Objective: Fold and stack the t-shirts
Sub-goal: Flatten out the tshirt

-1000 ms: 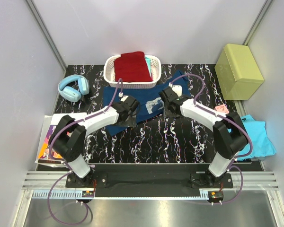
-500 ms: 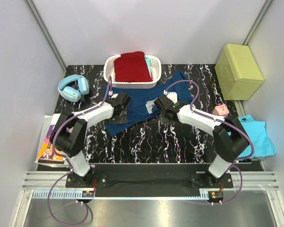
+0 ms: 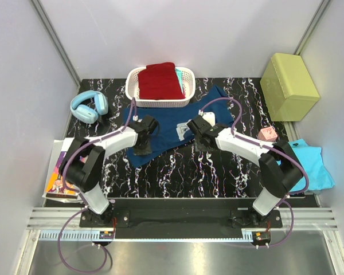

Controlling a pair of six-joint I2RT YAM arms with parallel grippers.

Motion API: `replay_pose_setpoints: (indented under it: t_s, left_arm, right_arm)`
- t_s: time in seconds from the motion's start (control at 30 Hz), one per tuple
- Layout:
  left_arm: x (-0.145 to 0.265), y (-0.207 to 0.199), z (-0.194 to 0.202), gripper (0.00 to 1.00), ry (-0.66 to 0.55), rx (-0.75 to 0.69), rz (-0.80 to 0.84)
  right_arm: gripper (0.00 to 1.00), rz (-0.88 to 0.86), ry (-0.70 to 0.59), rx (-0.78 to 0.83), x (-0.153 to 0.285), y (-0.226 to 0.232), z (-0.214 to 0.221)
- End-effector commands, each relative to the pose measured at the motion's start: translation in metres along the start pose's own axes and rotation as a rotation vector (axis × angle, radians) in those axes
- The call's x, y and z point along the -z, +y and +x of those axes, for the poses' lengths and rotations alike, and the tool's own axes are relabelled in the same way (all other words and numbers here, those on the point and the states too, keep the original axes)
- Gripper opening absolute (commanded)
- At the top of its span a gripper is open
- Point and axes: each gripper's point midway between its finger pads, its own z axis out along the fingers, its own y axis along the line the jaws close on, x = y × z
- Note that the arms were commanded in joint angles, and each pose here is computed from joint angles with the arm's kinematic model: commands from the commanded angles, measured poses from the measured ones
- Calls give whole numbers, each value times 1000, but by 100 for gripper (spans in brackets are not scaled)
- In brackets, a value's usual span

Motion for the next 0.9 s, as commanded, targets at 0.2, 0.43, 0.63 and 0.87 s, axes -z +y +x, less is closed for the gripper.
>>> replay_pose_setpoints:
  t_s: [0.2,0.43,0.63,0.87]
  left_arm:
    - [83,-3,23,0,-86,-21,102]
    - [127,17,-7,0,-226,-7,58]
    - [148,30,-62,0,-328,72,18]
    - [130,55,-118,0,-370,144,-70]
  right_arm:
    - [59,-7,-43,-17,5,-1,-6]
    - [58,-8,-52,-21,3,2,-12]
    - [58,-25,-70,-25,10,5,-20]
    - [58,-21,-75,-26,15,-1,-17]
